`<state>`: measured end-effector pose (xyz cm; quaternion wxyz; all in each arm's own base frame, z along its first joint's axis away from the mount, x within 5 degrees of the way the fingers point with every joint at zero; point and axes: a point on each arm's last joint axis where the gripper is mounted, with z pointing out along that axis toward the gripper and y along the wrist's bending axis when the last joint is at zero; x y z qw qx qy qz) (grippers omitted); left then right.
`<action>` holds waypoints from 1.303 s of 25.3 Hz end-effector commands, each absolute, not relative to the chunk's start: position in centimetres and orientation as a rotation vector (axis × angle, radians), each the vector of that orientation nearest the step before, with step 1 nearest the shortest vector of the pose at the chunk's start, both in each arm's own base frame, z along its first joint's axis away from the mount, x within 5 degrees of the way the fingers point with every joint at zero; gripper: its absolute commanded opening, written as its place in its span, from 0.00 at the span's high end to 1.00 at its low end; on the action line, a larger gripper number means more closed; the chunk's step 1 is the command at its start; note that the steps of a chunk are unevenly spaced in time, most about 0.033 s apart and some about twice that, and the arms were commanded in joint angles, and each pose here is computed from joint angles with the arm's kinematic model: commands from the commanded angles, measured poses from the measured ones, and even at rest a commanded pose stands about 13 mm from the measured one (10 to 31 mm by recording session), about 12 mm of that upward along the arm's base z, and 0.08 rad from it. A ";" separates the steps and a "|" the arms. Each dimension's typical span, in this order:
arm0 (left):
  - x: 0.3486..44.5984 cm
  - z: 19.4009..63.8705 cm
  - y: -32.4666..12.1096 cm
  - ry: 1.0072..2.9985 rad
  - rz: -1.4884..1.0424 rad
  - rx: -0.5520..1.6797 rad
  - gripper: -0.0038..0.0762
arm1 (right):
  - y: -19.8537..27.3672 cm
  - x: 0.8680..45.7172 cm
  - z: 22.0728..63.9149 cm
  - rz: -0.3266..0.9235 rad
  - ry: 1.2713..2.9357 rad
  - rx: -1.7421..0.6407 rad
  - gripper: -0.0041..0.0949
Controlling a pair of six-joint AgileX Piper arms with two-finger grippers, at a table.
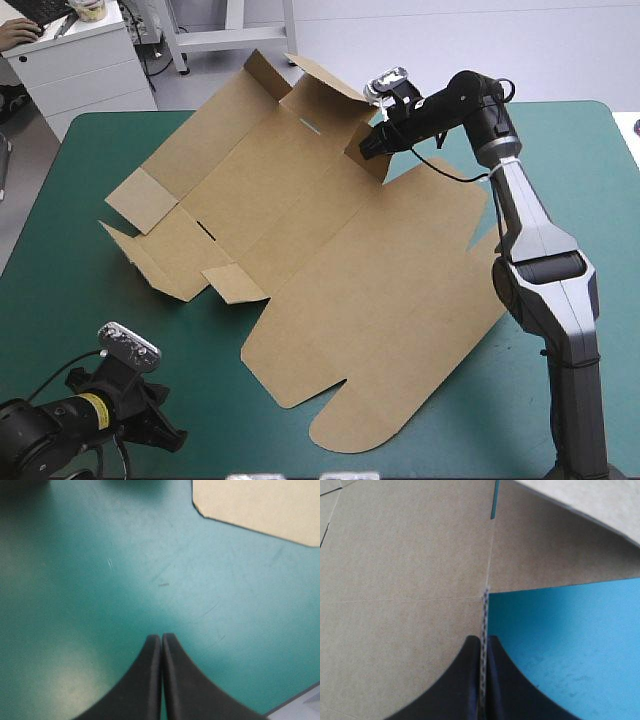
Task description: Fold the box
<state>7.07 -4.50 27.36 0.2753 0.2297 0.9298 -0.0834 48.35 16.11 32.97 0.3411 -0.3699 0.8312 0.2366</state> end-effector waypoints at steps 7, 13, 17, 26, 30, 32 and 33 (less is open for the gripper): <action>7.6 34.9 -4.4 2.223 -0.278 0.548 0.96 | 15.9 43.4 42.3 0.463 1.945 -1.046 0.98; 7.4 37.3 -3.9 2.142 -0.254 0.527 0.96 | 19.4 40.9 43.6 0.482 1.851 -1.164 0.98; 7.4 37.7 -3.7 2.128 -0.237 0.524 0.96 | 22.1 39.6 43.4 0.436 1.825 -1.255 0.98; 7.4 37.5 -3.4 2.156 -0.186 0.529 0.96 | 24.4 36.0 40.6 0.324 1.845 -1.546 0.98; 7.4 37.5 -3.4 2.155 -0.184 0.529 0.96 | 23.5 34.5 39.2 0.247 1.720 -1.779 0.98; 7.3 37.5 -3.4 2.157 -0.192 0.529 0.96 | 23.7 34.6 38.6 0.248 1.677 -1.836 0.98; 7.3 37.5 -3.4 2.157 -0.192 0.529 0.96 | 23.9 34.7 38.3 0.269 1.666 -1.842 0.98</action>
